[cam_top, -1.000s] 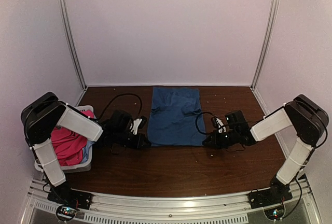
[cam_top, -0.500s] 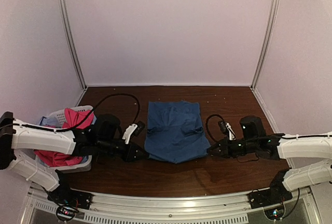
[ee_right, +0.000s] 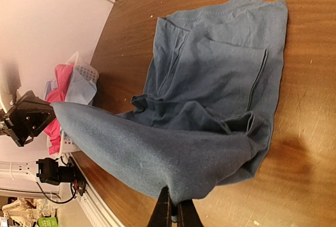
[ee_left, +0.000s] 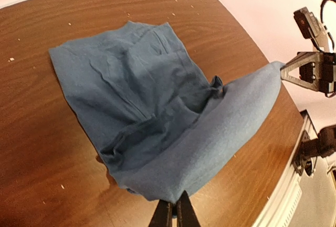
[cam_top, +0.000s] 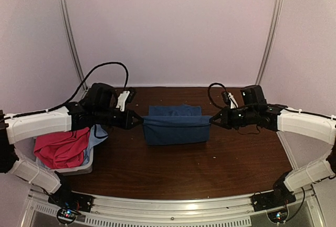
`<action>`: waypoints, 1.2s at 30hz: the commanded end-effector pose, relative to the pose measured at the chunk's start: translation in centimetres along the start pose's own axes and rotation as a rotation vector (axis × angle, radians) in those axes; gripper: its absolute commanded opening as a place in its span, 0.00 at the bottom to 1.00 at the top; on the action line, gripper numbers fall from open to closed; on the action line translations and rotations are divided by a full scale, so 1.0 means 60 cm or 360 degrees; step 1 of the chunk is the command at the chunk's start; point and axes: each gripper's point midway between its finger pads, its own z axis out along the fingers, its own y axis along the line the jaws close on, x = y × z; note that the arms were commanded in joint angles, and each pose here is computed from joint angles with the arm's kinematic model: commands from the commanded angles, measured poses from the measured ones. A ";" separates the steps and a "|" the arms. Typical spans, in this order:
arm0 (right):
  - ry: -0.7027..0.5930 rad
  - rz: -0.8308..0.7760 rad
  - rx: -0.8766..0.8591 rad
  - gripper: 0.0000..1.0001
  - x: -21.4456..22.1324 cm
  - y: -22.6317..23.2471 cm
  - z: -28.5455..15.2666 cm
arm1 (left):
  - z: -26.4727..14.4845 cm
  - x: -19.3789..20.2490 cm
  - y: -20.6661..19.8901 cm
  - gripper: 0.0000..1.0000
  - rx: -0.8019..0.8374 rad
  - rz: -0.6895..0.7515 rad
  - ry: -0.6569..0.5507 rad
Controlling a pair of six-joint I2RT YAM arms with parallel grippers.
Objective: Fold and stack the mixed laundry pile
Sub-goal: Fold the 2/3-rectangle-folded T-shirt at the center of the board, then move the 2/3-rectangle-folded T-shirt to the center of the board.
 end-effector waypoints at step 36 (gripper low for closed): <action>0.0095 0.0177 0.0050 0.00 -0.015 -0.204 0.211 | 0.244 0.071 0.218 0.00 -0.0267 -0.0078 0.0264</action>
